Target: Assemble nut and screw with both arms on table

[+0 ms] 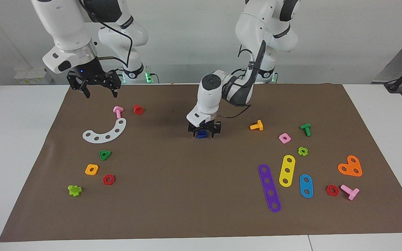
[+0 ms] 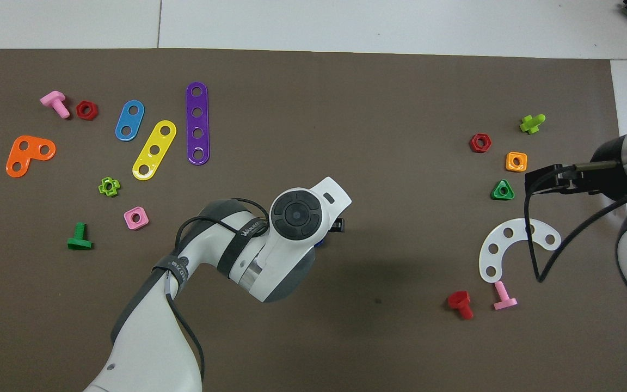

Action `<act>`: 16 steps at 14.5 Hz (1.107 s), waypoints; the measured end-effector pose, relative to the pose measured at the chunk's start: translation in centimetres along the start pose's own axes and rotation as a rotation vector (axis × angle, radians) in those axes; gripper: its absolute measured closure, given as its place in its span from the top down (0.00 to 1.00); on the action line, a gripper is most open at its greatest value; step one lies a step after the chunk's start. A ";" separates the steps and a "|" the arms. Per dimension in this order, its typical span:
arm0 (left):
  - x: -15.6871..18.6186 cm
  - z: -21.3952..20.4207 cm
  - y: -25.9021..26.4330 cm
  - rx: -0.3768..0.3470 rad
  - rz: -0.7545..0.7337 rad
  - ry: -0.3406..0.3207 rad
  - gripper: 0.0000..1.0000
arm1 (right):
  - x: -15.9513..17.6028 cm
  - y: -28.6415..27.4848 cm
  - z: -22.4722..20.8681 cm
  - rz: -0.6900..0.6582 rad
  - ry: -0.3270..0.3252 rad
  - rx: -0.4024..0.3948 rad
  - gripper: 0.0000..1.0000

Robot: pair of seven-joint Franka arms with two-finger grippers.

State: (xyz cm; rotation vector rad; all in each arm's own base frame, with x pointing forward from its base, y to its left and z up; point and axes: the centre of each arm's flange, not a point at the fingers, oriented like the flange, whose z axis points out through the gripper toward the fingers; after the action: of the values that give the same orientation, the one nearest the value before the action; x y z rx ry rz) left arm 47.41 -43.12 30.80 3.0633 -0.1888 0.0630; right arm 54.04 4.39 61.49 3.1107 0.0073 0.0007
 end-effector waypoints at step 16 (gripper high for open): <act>13.6 -19.0 -24.5 0.097 -0.123 -0.115 1.00 | 0.5 -0.3 -1.4 0.014 0.010 0.032 0.99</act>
State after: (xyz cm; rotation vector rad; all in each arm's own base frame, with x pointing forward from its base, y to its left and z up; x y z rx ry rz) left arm 63.26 -19.08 48.68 3.1691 -0.0025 -0.1146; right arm 54.53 4.70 62.87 3.1430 -0.0147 0.0174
